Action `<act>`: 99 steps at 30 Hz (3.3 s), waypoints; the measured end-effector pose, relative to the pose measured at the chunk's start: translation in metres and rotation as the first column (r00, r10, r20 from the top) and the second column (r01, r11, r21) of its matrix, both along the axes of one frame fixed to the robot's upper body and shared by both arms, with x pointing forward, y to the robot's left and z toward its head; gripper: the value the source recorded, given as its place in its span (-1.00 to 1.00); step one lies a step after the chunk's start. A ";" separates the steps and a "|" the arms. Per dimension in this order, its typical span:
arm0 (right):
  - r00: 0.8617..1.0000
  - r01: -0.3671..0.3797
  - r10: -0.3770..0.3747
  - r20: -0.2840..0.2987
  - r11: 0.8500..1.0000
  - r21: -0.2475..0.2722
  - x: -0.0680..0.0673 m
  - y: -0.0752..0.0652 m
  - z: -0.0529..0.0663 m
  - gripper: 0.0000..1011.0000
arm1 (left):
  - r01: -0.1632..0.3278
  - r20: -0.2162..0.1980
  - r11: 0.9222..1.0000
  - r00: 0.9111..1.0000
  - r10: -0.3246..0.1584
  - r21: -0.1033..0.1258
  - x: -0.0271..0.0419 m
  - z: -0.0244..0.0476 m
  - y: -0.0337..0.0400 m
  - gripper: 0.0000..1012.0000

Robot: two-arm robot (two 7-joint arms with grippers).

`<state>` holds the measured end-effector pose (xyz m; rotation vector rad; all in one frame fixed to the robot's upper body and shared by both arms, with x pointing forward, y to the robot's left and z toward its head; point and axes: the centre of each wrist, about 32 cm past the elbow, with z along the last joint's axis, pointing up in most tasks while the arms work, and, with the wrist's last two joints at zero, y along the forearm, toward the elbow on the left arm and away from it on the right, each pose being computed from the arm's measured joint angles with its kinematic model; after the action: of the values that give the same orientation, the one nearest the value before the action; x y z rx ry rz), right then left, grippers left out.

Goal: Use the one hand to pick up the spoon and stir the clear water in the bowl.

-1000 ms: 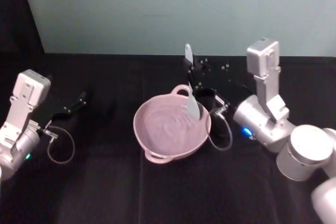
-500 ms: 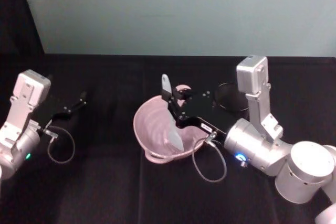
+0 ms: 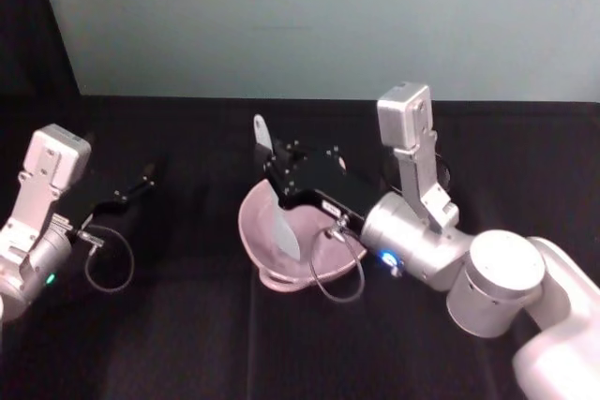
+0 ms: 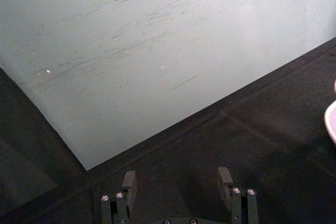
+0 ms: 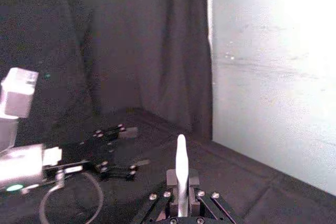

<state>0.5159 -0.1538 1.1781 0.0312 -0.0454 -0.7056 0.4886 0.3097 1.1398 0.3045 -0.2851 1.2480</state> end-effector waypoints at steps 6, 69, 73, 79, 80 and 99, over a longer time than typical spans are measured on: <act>0.998 0.050 -0.050 0.025 0.999 0.006 0.014 0.003 -0.005 -0.77 | 0.000 0.000 1.000 1.000 0.000 0.000 0.0000 0.0000 0.0000 1.00; 0.994 -0.106 0.103 -0.031 0.991 -0.083 -0.009 -0.046 0.024 -0.77 | 0.000 0.000 1.000 1.000 0.000 0.000 0.0000 0.0000 0.0000 1.00; 0.997 -0.083 0.083 -0.008 0.995 -0.056 -0.003 -0.034 0.018 -0.77 | 0.000 0.000 1.000 1.000 0.000 0.000 0.0000 0.0000 0.0000 1.00; 0.999 -0.034 0.035 0.041 0.999 -0.041 0.008 -0.024 0.012 -0.77 | 0.000 0.000 1.000 1.000 0.000 0.000 0.0000 0.0000 0.0000 1.00; 0.998 -0.025 0.027 0.048 0.999 -0.042 0.010 -0.024 0.010 -0.77 | 0.000 0.000 1.000 1.000 0.000 0.000 0.0000 0.0000 0.0000 1.00; 0.995 0.073 -0.066 0.081 0.993 -0.088 0.006 -0.057 0.020 -0.77 | 0.000 0.000 1.000 1.000 0.000 0.000 0.0000 0.0000 0.0000 1.00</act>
<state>0.5215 -0.2112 1.1977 -0.0304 -0.1541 -0.7708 0.4886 0.3097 1.1398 0.3045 -0.2850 1.2479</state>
